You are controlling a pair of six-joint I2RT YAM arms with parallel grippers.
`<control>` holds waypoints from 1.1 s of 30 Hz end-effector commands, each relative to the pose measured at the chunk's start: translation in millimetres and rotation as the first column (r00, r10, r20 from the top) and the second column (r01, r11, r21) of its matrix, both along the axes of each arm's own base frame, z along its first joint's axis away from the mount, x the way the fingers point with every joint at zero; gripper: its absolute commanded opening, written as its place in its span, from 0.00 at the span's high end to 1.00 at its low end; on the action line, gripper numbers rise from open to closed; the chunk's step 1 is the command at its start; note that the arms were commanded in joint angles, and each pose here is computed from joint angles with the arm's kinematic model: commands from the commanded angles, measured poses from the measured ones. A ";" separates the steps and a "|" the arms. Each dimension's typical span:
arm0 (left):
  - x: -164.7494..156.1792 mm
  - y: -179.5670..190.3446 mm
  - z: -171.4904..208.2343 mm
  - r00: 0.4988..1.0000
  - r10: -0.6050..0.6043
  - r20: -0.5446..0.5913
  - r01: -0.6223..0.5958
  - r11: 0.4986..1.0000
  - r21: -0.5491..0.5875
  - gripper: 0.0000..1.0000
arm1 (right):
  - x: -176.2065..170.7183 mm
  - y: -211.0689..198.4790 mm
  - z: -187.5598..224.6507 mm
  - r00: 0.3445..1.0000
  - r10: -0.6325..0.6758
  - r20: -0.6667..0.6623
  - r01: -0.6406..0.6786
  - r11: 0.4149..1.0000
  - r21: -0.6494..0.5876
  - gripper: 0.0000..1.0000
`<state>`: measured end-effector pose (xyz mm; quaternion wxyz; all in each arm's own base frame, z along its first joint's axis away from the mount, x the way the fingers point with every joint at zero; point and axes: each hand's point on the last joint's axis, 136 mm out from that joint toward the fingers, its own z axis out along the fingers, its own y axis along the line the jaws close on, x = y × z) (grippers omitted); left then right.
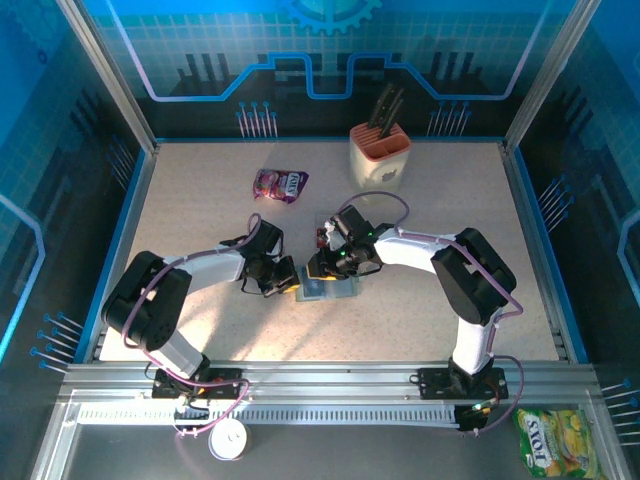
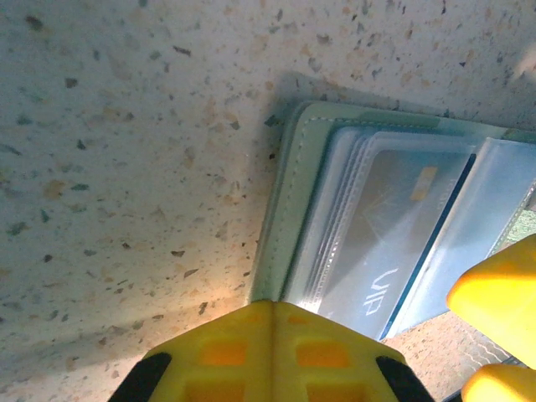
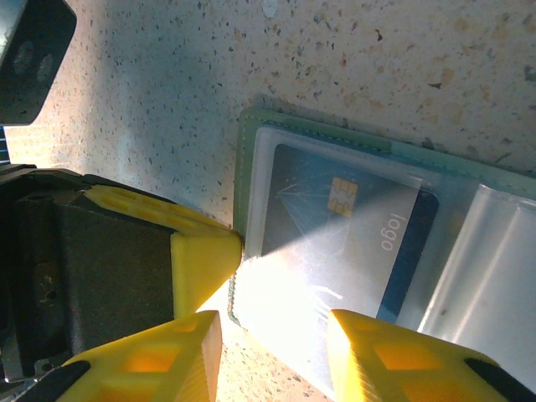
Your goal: Take the credit cards out of the card holder
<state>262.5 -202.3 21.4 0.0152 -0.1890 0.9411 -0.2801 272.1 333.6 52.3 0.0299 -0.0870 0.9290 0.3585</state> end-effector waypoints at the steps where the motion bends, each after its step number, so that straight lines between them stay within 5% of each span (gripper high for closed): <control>1: -3.9 5.2 -5.9 1.000 -0.008 -0.018 0.009 1.000 0.014 1.00 | -4.7 7.3 2.8 1.000 0.026 -0.011 -0.026 1.000 0.007 0.60; 33: -5.2 7.8 -11.2 1.000 -0.010 -0.024 0.010 1.000 0.019 1.00 | -9.3 8.9 -10.4 0.998 0.030 -0.050 -0.029 1.000 0.009 0.62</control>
